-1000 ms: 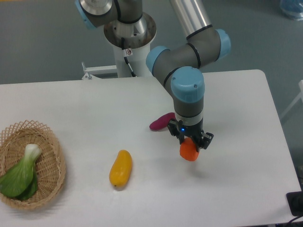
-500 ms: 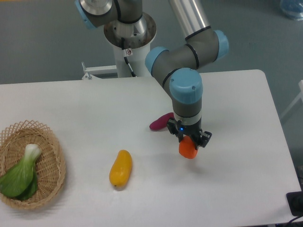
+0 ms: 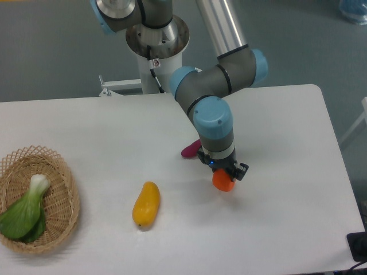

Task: Place the orange on the table
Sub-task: 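Lower the held orange down onto the table surface, then open the gripper to release the orange and lift away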

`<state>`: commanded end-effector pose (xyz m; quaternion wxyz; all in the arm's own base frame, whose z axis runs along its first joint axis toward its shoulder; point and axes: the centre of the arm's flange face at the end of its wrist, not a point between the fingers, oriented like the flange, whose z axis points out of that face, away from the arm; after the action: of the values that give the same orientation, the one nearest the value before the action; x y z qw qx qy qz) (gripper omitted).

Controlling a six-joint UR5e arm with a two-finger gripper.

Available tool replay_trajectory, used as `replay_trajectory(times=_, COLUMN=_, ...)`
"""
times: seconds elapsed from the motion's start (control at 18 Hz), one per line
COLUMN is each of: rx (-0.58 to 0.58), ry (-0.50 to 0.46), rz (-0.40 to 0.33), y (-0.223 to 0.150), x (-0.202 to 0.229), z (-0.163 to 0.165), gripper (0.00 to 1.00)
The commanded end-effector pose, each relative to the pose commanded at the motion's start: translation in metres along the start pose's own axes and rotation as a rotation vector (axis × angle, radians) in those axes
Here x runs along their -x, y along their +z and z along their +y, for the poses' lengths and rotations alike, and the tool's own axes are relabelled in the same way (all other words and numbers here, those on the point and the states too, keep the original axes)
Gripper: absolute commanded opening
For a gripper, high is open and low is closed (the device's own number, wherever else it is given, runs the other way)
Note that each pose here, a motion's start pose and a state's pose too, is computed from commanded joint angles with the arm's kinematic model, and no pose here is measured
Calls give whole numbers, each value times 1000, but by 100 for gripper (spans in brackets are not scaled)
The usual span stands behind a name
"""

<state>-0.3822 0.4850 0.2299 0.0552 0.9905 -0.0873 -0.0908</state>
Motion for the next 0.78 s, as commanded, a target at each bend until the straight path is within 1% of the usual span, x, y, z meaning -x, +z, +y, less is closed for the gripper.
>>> replay_trajectory(times=0.06, rx=0, ry=3, rz=0, y=0, x=0, z=-1, gripper=49)
replay_trajectory(times=0.11, rx=-1, ry=1, rz=-1, y=-1, x=0, z=-1, gripper=60)
replay_trajectory(times=0.17, rx=-3, ry=-1, rz=-2, y=-1, x=0, z=-1, gripper=78)
replay_trajectory(times=0.22, rx=-19, ry=-20, rz=-17, y=-5, x=2, z=-2, gripper=100)
replay_trajectory(times=0.28, rx=-36, ry=-55, rz=-24, y=-6, x=2, z=-3, gripper=100)
replay_trajectory(times=0.33, rx=-42, ry=-67, rz=-18, y=-6, x=1, z=-4, gripper=100)
replay_trajectory(times=0.67, rx=-84, ry=-77, rz=-14, y=-14, x=6, z=-3, gripper=100)
replay_trajectory(times=0.78, rx=-96, ry=-97, rz=-30, y=-23, x=19, z=2, gripper=100)
